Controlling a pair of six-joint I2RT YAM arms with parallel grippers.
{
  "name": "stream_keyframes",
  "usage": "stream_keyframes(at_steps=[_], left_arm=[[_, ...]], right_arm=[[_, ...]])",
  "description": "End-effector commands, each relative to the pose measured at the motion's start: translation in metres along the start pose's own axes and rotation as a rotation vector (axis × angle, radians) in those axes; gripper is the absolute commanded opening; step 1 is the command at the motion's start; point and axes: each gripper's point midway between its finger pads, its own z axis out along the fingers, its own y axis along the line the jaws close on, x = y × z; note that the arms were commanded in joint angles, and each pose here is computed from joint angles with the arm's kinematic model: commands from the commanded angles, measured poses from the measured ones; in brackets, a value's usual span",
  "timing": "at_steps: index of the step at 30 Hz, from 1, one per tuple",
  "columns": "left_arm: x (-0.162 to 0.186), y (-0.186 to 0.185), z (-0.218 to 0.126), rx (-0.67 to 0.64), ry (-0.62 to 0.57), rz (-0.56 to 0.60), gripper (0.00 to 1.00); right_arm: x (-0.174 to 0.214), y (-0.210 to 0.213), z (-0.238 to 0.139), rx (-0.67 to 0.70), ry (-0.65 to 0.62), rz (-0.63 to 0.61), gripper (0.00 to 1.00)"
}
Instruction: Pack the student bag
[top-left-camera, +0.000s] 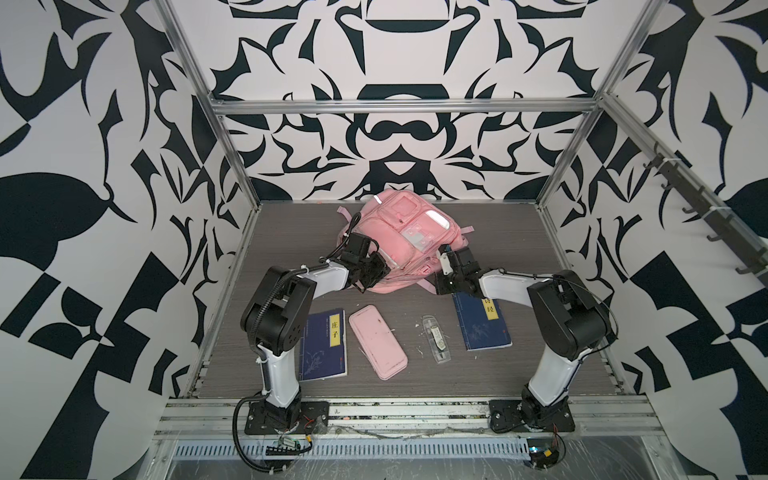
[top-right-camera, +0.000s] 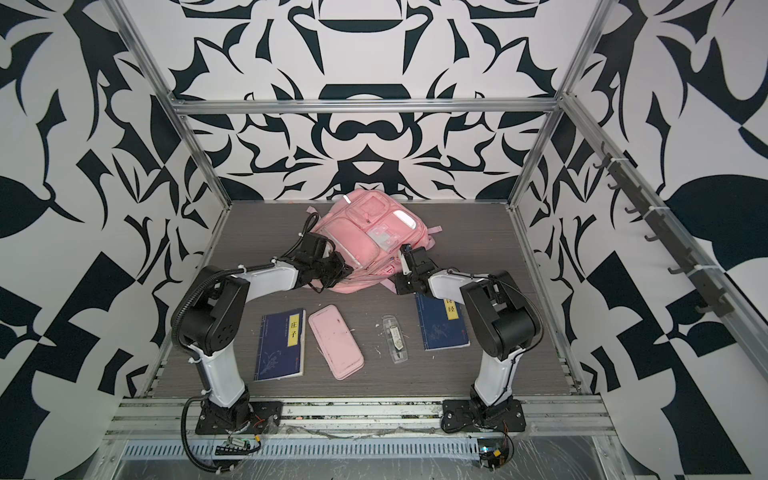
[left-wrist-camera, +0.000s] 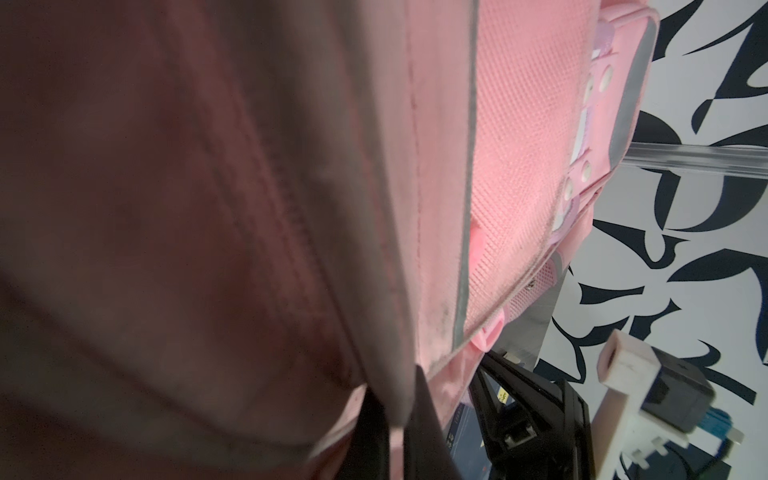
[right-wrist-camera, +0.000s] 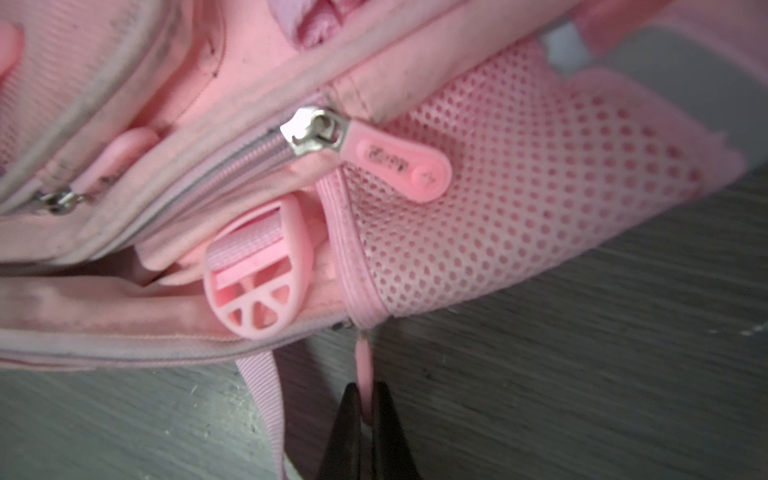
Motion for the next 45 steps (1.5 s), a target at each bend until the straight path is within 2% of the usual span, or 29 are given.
stream_keyframes(at_steps=[1, 12, 27, 34, 45], left_arm=[[0.001, 0.017, 0.003, -0.041, 0.003, -0.033, 0.0], [-0.005, 0.002, -0.002, -0.001, -0.018, -0.053, 0.0], [-0.012, -0.031, -0.018, 0.08, -0.041, -0.056, 0.0], [-0.014, -0.042, -0.02, 0.105, -0.037, -0.05, 0.0], [-0.013, -0.065, -0.025, 0.153, -0.024, -0.024, 0.0]], right_arm=[[-0.02, 0.016, -0.029, -0.054, -0.053, 0.012, 0.0], [-0.023, 0.037, -0.049, -0.125, -0.013, 0.011, 0.0], [-0.013, 0.075, -0.051, -0.186, 0.027, -0.076, 0.0], [-0.016, 0.12, -0.059, -0.287, 0.014, -0.119, 0.0], [-0.031, 0.19, -0.051, -0.509, 0.008, -0.063, 0.0]])
